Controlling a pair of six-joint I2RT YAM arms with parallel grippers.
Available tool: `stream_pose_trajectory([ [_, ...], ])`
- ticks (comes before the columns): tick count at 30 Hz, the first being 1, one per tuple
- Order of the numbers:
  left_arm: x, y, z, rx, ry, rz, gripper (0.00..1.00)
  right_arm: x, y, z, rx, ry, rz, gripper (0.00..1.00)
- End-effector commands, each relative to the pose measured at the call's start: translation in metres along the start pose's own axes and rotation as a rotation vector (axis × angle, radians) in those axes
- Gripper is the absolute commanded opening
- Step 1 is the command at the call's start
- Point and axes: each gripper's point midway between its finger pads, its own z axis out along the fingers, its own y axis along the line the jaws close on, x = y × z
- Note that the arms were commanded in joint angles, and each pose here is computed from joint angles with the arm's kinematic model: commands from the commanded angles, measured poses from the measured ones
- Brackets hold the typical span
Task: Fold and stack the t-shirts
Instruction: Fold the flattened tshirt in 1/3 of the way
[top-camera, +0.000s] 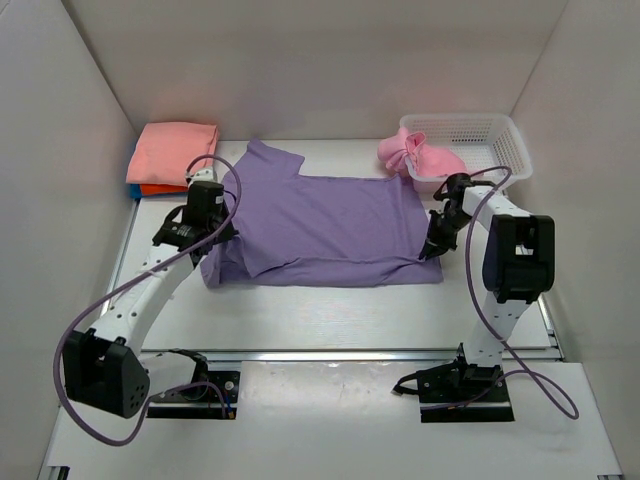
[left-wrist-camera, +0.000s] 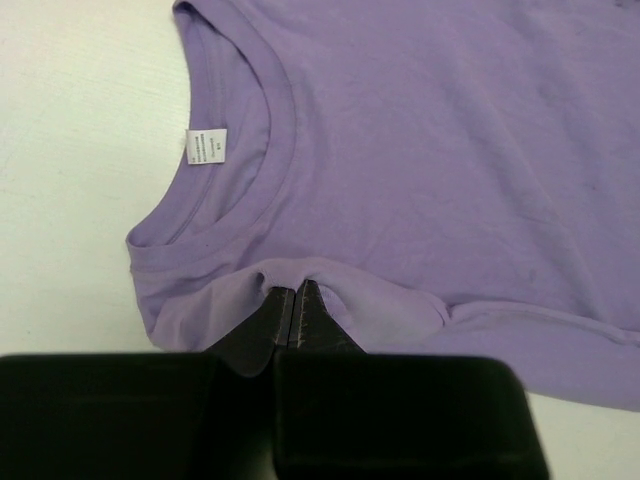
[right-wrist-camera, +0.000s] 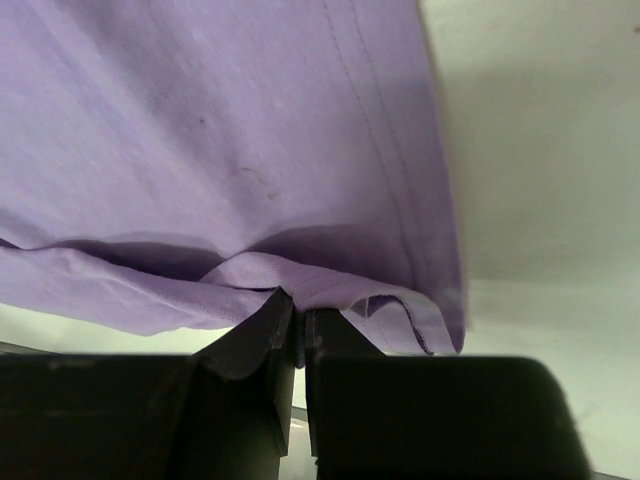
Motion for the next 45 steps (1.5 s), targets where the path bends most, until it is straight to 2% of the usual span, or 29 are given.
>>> stream_pose_trajectory([
  [1,-0.015,0.004,0.003,-0.030,-0.040,-0.016,0.00,-0.018,0.006,-0.007,-0.025,-0.051,-0.023,0.00],
  [15,-0.037,0.022,0.018,-0.175,-0.077,-0.006,0.00,-0.027,0.003,-0.007,-0.021,-0.043,-0.026,0.00],
  [25,-0.033,0.033,0.040,-0.227,-0.032,-0.061,0.00,-0.037,0.008,-0.008,-0.034,-0.065,-0.051,0.00],
  [30,-0.032,0.037,0.064,-0.211,0.012,-0.120,0.00,-0.042,0.009,-0.009,-0.035,-0.074,-0.061,0.00],
  [31,-0.039,0.035,0.067,-0.198,-0.002,-0.128,0.05,-0.043,0.009,-0.010,-0.029,-0.080,-0.066,0.00],
  [32,-0.039,0.035,0.075,-0.197,0.009,-0.115,0.25,-0.043,0.008,-0.011,-0.027,-0.085,-0.068,0.00],
  [33,-0.041,0.033,0.083,-0.191,0.014,-0.113,0.44,-0.049,0.007,-0.014,-0.009,-0.107,-0.070,0.09],
  [34,-0.045,0.030,0.092,-0.176,0.024,-0.121,0.50,-0.049,0.006,-0.014,-0.001,-0.110,-0.070,0.19],
  [38,-0.058,0.033,0.110,-0.128,0.023,-0.223,0.54,-0.061,0.002,-0.031,0.011,-0.178,-0.052,0.39],
  [41,-0.058,0.042,0.107,-0.134,0.008,-0.242,0.55,-0.069,0.003,-0.049,0.017,-0.244,-0.059,0.43],
  [43,-0.059,0.047,0.087,-0.146,-0.023,-0.232,0.57,-0.066,-0.003,-0.058,0.041,-0.258,-0.044,0.46],
  [45,-0.029,0.049,0.072,-0.149,0.008,-0.207,0.59,-0.057,-0.013,-0.059,0.068,-0.248,-0.021,0.46],
])
